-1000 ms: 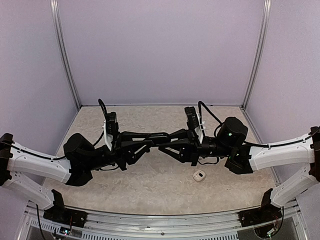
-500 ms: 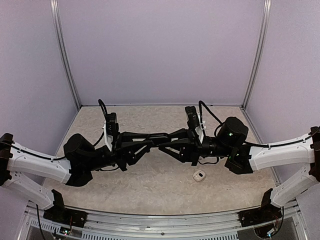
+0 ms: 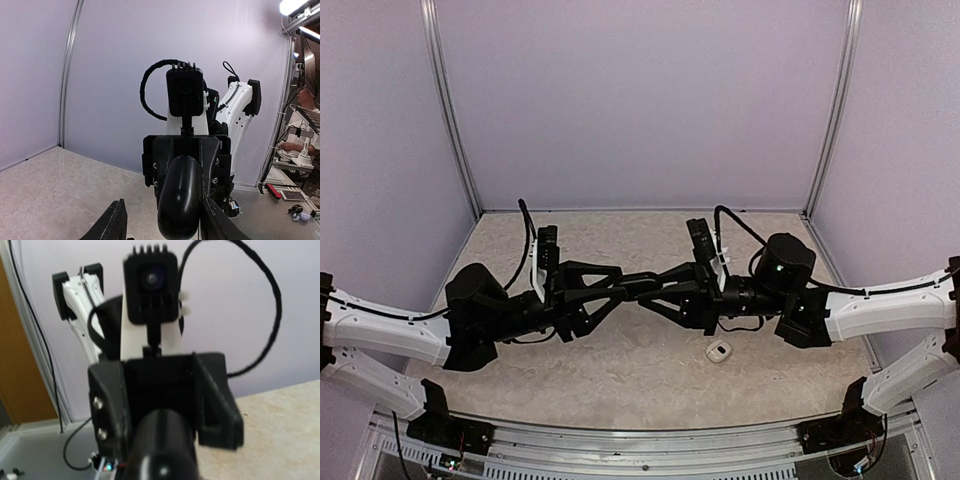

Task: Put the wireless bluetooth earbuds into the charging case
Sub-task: Pass from the left arm to the right, then open the charging case.

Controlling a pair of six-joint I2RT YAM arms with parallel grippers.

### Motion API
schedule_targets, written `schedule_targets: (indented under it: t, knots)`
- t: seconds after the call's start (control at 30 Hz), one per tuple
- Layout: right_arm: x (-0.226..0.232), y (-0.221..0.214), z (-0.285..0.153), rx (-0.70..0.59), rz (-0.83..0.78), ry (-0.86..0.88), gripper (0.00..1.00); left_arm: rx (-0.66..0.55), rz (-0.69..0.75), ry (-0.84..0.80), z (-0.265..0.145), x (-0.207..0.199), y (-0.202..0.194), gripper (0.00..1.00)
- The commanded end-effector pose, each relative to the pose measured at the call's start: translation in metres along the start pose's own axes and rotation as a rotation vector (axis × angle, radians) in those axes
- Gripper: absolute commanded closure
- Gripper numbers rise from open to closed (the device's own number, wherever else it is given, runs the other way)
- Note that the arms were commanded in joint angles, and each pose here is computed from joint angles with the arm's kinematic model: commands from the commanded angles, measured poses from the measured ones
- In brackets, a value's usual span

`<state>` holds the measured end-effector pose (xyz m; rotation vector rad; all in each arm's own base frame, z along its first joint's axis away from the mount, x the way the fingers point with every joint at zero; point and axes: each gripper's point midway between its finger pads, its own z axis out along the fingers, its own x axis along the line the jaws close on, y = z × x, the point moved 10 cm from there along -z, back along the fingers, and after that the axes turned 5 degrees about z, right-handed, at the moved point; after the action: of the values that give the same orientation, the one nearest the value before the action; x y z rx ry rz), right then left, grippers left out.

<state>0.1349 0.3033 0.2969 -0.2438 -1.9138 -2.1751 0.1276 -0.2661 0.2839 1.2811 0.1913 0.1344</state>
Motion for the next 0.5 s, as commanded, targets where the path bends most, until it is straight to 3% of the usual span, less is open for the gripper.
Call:
schedule_targets:
  t: [0.0,0.47]
  knots:
    - [0.006,0.010,-0.002,0.028,-0.076,-0.028,0.88,0.024,0.000,0.067,0.002,0.002,0.011,0.49]
    - [0.012,0.001,-0.002,0.110,-0.142,-0.016,0.87,0.069,-0.080,0.115,0.017,0.011,0.003,0.56]
